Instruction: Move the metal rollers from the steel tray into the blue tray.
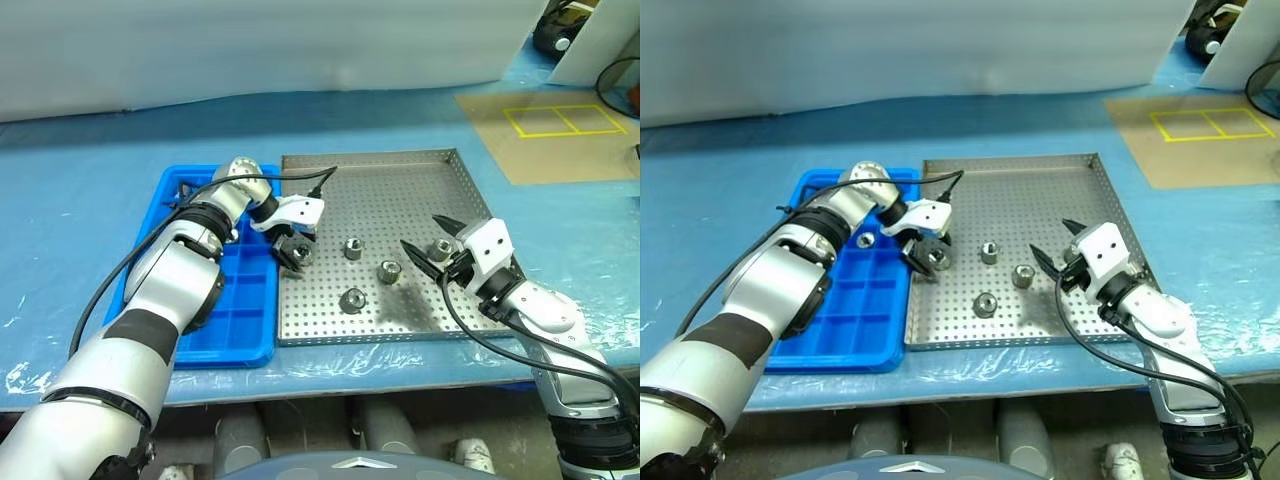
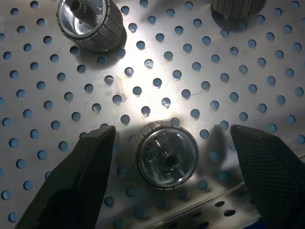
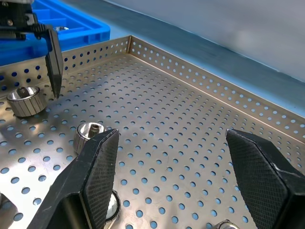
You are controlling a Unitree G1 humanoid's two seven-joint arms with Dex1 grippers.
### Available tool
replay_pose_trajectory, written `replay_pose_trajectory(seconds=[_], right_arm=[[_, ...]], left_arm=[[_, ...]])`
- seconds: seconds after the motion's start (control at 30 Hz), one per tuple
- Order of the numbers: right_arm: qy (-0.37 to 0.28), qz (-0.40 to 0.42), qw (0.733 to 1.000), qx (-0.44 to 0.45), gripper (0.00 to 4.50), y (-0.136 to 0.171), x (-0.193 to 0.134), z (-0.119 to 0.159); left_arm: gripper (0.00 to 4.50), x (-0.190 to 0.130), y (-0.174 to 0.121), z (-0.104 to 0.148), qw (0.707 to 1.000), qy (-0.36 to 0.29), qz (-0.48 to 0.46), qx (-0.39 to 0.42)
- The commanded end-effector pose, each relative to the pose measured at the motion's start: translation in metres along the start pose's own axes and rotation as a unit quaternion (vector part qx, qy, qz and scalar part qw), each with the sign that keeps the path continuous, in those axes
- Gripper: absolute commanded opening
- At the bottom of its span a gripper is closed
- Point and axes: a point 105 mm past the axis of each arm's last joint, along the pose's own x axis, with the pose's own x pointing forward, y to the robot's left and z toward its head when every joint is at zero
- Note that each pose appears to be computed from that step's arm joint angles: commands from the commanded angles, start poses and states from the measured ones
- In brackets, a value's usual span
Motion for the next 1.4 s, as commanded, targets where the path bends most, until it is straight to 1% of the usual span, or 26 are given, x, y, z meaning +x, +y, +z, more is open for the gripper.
replay_pose_trajectory(seconds=[0.03,0.13,0.23,0.3,0.4,0.5,0.6,0.67,0.8,0.9,1.03,1.13,1.17,1.37,1.4], right_arm=[[-0.018,-0.01,1.0,-0.009,3.67,-0.001,-0.003,0.011],[-0.018,-0.012,1.0,-0.01,3.67,-0.002,-0.003,0.011],[-0.019,-0.013,1.0,-0.011,3.72,-0.003,-0.002,0.011],[-0.019,-0.013,1.0,-0.012,3.72,-0.003,-0.002,0.012],[-0.02,-0.005,1.0,-0.013,3.72,-0.002,-0.001,0.012],[-0.02,0.05,0.999,0.001,3.72,0.014,-0.002,0.015],[-0.001,0.174,0.985,0.013,3.72,0.048,-0.006,0.015],[0.01,0.219,0.976,0.004,3.72,0.056,-0.005,0.014],[0.008,0.238,0.971,-0.021,3.72,0.046,0.009,0.017],[0.007,0.227,0.974,-0.023,3.72,0.034,0.015,0.015],[0.012,0.237,0.971,-0.016,3.72,0.038,0.013,0.01],[0.012,0.241,0.97,-0.013,3.72,0.042,0.012,0.009],[0.011,0.241,0.97,-0.013,3.72,0.042,0.012,0.009],[0.005,0.235,0.972,-0.015,3.72,0.044,0.014,0.012],[0.005,0.235,0.972,-0.015,3.72,0.044,0.015,0.012]], left_arm=[[4.09,0.005,-0.006,-0.021,0.999,0.054,-0.004,0.0],[4.09,0.005,-0.006,-0.023,0.998,0.06,-0.002,-0.002],[3.49,0.005,-0.006,-0.024,0.998,0.063,0.0,-0.004],[2.81,0.004,-0.005,-0.024,0.998,0.064,0.004,-0.003],[2.81,0.004,-0.003,-0.025,0.998,0.064,0.015,-0.005],[2.81,0.003,-0.003,-0.027,0.997,0.068,0.017,-0.011],[2.81,0.002,-0.004,-0.028,0.997,0.069,0.018,-0.009],[2.81,0.002,-0.004,-0.029,0.997,0.067,0.019,-0.011],[2.81,0.002,-0.004,-0.031,0.997,0.065,0.024,-0.019],[2.81,0.002,-0.006,-0.032,0.998,0.06,0.02,-0.021],[2.81,0.0,-0.009,-0.034,0.998,0.051,0.02,-0.023],[2.22,0.0,-0.009,-0.037,0.998,0.049,0.025,-0.031],[1.88,0.0,-0.009,-0.037,0.998,0.05,0.027,-0.032],[1.88,-0.001,-0.009,-0.038,0.998,0.051,0.029,-0.031],[1.82,-0.001,-0.009,-0.038,0.998,0.051,0.027,-0.033]])
